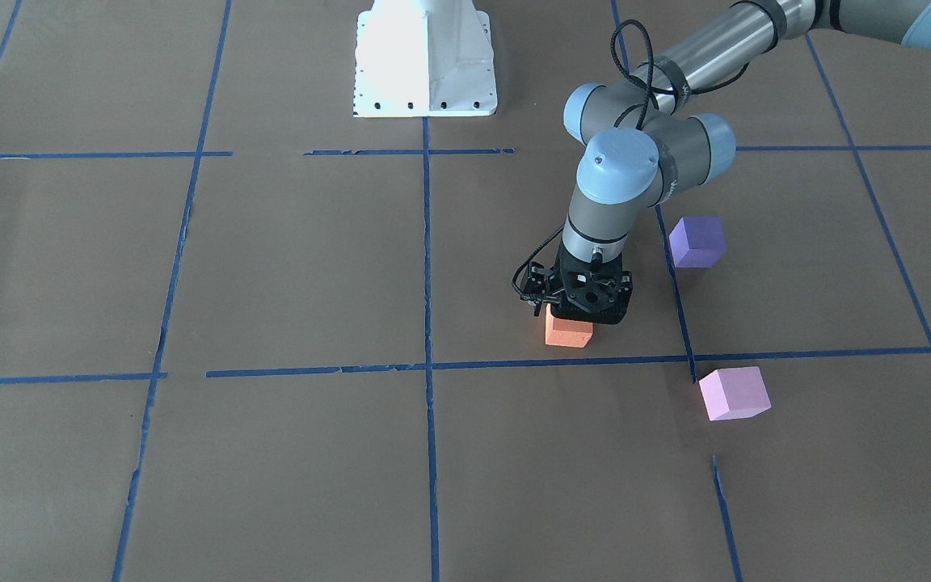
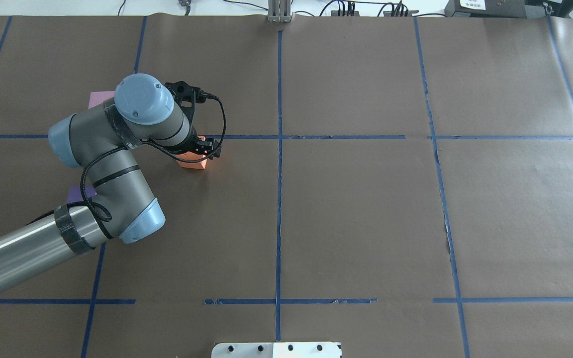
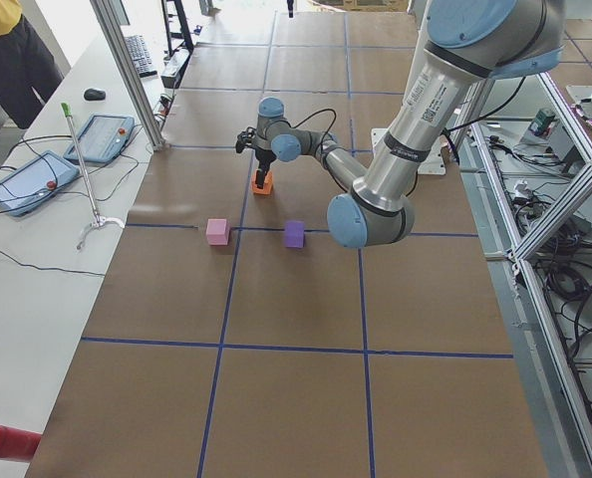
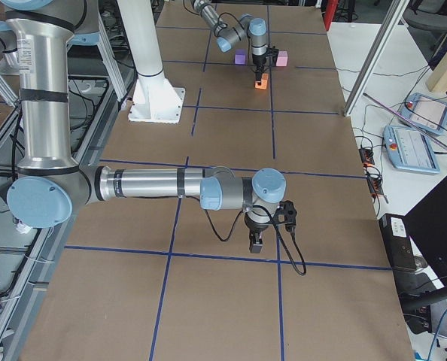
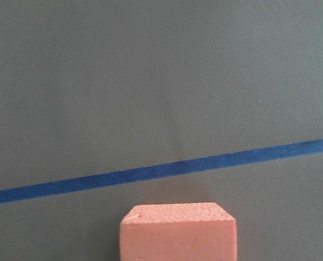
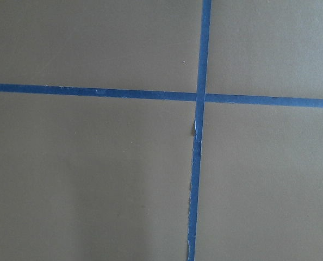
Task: Arrange blocks in a line
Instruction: 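Lift the orange cube with the left gripper toward the pink cube, then lower the orange cube just nearer the robot than the pink cube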
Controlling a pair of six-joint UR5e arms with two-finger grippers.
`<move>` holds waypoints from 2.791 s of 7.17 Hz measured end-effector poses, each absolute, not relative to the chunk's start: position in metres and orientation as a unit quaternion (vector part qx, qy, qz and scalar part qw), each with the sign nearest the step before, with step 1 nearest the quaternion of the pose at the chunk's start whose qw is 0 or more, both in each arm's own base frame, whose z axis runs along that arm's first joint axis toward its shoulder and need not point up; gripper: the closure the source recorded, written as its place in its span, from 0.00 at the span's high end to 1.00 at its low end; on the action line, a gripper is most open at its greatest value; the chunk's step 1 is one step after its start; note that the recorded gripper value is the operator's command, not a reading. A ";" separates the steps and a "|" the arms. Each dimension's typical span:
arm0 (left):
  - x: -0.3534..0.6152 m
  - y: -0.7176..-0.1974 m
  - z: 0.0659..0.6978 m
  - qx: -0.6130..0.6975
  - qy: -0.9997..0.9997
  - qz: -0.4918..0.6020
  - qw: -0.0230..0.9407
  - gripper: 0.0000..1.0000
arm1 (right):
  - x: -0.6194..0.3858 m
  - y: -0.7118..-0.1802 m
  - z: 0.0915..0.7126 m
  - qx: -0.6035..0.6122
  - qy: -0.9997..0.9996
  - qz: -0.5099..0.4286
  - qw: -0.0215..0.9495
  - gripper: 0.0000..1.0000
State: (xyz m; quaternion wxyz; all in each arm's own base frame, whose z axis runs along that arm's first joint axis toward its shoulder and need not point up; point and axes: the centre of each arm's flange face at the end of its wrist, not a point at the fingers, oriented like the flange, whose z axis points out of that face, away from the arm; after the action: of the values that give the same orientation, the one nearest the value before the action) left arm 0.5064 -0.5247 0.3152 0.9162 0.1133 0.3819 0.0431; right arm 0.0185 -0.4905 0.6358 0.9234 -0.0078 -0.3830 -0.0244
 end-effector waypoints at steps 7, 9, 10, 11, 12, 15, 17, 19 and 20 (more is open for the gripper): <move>0.450 -0.548 0.286 0.141 0.397 0.038 0.906 0.13 | 0.018 -0.491 0.636 -0.008 -0.383 -0.024 0.923 1.00; 0.382 -0.557 0.275 0.157 0.383 0.060 0.908 0.01 | 0.018 -0.491 0.636 -0.008 -0.383 -0.024 0.923 1.00; 0.364 -0.559 0.279 0.158 0.380 0.067 0.909 0.03 | 0.018 -0.491 0.636 -0.008 -0.383 -0.024 0.923 1.00; 0.341 -0.563 0.284 0.160 0.379 0.066 0.909 0.03 | 0.018 -0.491 0.636 -0.008 -0.383 -0.024 0.923 1.00; 0.320 -0.564 0.299 0.156 0.376 0.068 0.911 0.03 | 0.018 -0.491 0.636 -0.008 -0.383 -0.024 0.923 1.00; 0.278 -0.550 0.399 0.056 0.392 0.075 0.915 0.06 | 0.018 -0.490 0.636 -0.008 -0.383 -0.024 0.923 1.00; 0.288 -0.553 0.445 0.005 0.406 0.074 0.911 0.06 | 0.018 -0.491 0.636 -0.008 -0.383 -0.024 0.923 1.00; 0.297 -0.561 0.467 0.004 0.414 0.070 0.907 0.06 | 0.018 -0.491 0.636 -0.008 -0.383 -0.024 0.923 1.00; 0.301 -0.566 0.472 0.007 0.421 0.058 0.905 0.07 | 0.018 -0.491 0.636 -0.008 -0.383 -0.024 0.923 1.00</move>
State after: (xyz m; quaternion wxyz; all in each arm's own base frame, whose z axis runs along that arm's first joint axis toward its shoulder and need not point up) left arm 0.3014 -0.5662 0.4716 0.9051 0.0067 0.4211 0.0577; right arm 0.0185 -0.4905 0.6358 0.9234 -0.0078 -0.3830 -0.0244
